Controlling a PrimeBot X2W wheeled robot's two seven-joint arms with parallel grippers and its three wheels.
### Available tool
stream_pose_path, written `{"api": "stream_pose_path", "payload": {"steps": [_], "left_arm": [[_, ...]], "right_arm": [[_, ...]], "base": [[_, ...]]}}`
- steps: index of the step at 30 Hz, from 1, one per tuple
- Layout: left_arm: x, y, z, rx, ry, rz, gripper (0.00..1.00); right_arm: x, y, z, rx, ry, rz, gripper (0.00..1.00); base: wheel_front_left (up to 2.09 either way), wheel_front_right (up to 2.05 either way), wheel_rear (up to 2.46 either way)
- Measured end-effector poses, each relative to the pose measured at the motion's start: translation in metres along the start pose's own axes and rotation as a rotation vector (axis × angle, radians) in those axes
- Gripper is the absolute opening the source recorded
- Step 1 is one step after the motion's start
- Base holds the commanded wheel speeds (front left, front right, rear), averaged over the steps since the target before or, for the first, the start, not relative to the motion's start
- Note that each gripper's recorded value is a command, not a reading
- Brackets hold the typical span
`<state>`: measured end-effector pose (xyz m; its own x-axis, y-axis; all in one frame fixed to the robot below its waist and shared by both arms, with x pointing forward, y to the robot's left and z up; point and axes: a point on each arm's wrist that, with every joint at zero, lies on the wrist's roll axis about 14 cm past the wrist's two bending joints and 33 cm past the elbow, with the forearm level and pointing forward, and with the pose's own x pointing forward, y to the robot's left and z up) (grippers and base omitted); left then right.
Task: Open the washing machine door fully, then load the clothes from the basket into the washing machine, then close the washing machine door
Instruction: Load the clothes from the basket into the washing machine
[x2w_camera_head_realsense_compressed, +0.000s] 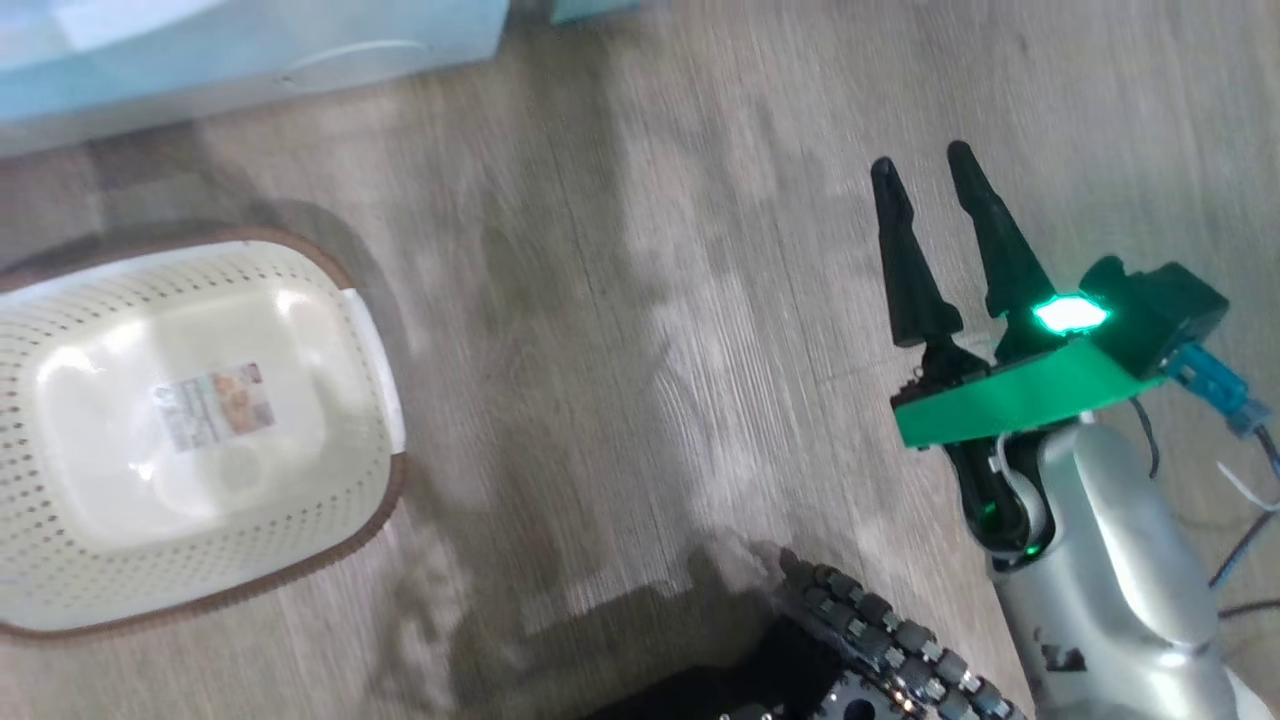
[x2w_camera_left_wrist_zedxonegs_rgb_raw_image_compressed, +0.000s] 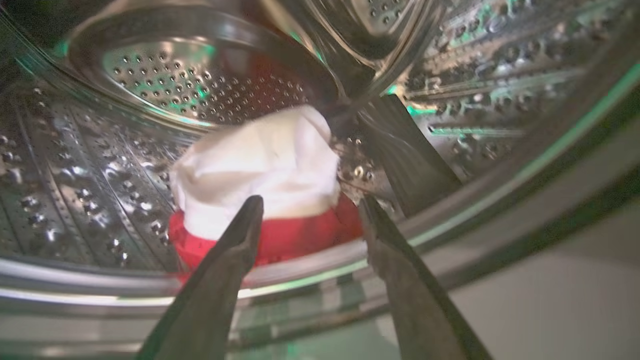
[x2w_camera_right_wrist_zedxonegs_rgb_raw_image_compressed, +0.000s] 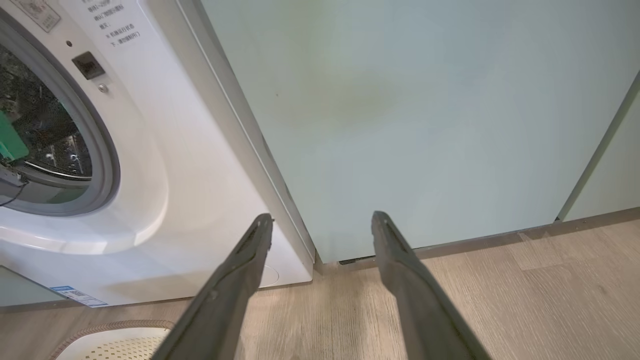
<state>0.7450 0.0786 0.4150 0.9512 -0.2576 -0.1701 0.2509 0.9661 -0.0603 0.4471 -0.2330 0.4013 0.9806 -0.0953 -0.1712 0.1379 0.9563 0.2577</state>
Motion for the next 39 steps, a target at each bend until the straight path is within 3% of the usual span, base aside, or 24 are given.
{"api": "stream_pose_path", "payload": {"steps": [10, 17, 23, 39], "left_arm": [[-0.064, -0.017, 0.011, -0.024, -0.027, -0.034, 1.0], [-0.137, -0.035, 0.003, -0.081, -0.028, -0.05, 1.0], [-0.193, -0.055, 0.03, -0.07, -0.119, -0.073, 1.0], [-0.349, -0.048, 0.015, -0.058, -0.196, 0.05, 1.0]], "right_arm": [[-0.018, 0.014, 0.035, -0.014, -0.084, 0.036, 1.0], [-0.055, 0.012, 0.056, -0.026, -0.134, 0.022, 1.0], [-0.082, 0.015, 0.077, -0.022, -0.201, 0.03, 1.0], [-0.121, 0.044, 0.09, 0.017, -0.274, 0.123, 1.0]], "base": [[0.0, 0.0, 0.0], [0.0, 0.0, 0.0], [0.0, 0.0, 0.0], [0.0, 0.0, 0.0]]}}
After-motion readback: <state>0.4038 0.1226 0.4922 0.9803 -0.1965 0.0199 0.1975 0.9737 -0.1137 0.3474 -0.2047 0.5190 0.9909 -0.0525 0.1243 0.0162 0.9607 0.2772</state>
